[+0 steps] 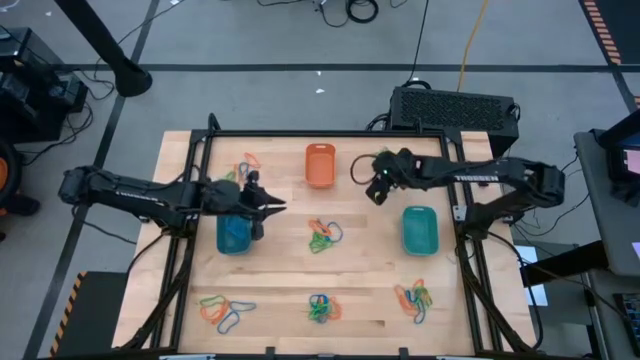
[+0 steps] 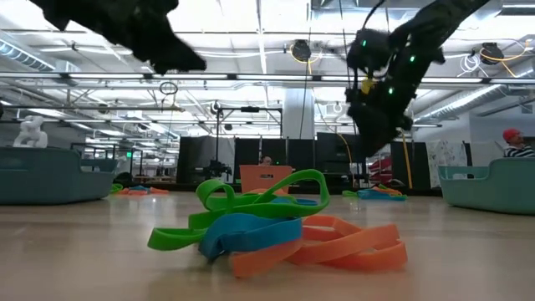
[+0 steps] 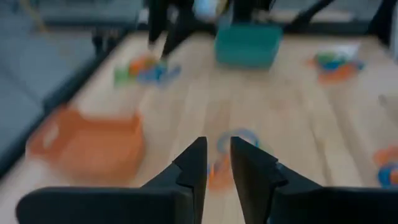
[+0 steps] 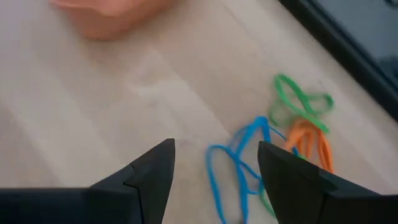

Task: Sort rubber bands into baskets
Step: Put the blue rubber band into the blue bin

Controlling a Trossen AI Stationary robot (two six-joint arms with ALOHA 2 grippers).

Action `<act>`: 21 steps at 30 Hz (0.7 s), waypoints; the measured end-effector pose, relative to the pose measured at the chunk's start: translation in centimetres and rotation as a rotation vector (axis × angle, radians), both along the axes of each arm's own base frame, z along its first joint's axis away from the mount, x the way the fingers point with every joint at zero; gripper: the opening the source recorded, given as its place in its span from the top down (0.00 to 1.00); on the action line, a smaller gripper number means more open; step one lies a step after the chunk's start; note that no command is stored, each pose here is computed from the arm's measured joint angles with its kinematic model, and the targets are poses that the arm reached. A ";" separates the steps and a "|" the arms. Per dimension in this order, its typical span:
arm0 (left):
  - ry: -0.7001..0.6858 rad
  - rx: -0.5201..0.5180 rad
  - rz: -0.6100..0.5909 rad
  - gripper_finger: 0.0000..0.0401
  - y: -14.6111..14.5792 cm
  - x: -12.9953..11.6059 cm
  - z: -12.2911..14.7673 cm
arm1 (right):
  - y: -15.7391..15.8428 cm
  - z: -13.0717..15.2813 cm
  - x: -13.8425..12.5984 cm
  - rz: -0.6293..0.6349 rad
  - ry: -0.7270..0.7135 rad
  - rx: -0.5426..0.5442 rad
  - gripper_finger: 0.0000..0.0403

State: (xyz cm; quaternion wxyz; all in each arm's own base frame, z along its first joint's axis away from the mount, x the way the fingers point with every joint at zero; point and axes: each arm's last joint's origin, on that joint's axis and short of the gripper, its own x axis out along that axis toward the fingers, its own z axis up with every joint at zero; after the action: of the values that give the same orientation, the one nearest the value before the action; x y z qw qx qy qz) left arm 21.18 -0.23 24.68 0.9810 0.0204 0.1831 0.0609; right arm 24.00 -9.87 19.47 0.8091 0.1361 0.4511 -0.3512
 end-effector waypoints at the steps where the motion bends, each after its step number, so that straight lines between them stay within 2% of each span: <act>1: -0.047 0.010 -0.001 0.80 0.1 0.1 0.1 | -0.3 -0.5 -0.1 -0.014 0.030 0.012 0.45; 3: -0.119 0.017 -0.007 0.80 0.4 0.2 0.2 | -0.7 -1.3 -0.1 -0.017 0.061 0.041 0.45; 6: -0.181 -0.008 -0.075 0.80 0.5 0.1 -0.5 | -1.0 -2.5 -0.3 -0.027 0.130 0.096 0.45; 10: -0.198 -0.068 -0.113 0.80 0.3 -0.4 -2.1 | -1.3 -3.4 -0.4 -0.050 0.182 0.125 0.45; 13: -0.208 -0.070 -0.113 0.80 0.3 -0.7 -2.9 | -1.6 -3.8 -0.8 -0.072 0.213 0.144 0.45; 21: -0.248 -0.059 -0.142 0.80 0.4 -0.8 -2.7 | -1.8 -5.4 -2.4 -0.127 0.216 0.218 0.45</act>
State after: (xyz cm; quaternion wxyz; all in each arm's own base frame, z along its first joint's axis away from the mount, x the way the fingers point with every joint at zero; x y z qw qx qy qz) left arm 20.37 0.15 22.01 0.9981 -0.0035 0.0601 -0.0119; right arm 21.63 -11.66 14.06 0.7127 0.2126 0.5613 -0.3631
